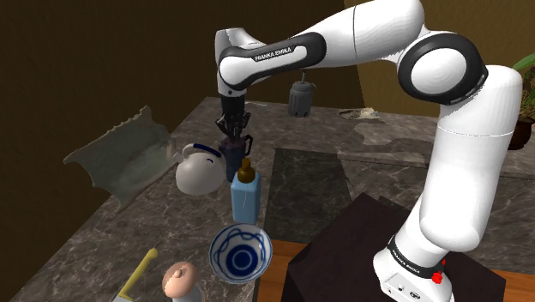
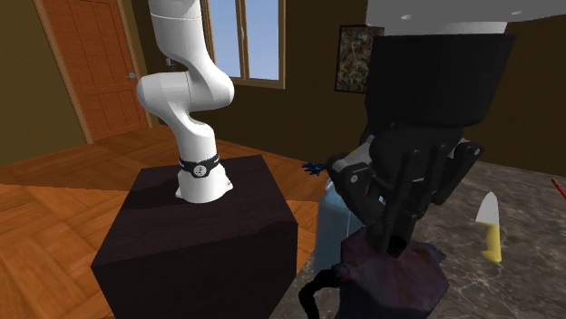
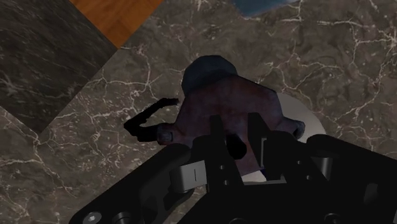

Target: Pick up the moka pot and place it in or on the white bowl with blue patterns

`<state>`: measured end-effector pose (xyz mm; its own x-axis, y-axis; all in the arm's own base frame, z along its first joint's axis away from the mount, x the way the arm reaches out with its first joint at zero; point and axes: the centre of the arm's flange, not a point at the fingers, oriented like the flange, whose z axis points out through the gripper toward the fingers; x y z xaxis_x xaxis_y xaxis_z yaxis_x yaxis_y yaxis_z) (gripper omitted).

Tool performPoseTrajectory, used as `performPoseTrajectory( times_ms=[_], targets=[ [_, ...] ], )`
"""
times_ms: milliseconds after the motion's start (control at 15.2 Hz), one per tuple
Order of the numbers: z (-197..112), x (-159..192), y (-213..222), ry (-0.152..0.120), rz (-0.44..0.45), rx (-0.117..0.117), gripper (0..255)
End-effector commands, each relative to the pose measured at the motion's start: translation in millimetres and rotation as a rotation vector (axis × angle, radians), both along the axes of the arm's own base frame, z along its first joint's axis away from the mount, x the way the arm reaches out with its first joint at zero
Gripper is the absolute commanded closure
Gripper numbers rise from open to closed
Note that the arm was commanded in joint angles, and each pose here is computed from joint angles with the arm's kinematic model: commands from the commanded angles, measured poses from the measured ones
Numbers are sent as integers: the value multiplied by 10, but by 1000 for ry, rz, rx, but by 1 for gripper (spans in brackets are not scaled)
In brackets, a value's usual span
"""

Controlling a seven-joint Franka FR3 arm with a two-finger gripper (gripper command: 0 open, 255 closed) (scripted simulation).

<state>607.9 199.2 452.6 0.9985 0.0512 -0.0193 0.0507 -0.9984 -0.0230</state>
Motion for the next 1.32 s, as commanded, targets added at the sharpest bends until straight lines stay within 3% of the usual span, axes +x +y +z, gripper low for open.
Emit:
performPoseTrajectory(
  times_ms=[0,1254],
  targets=[
    [108,-12,-4,-1,0,0,255],
    [1086,-12,-4,-1,0,0,255]
  ],
)
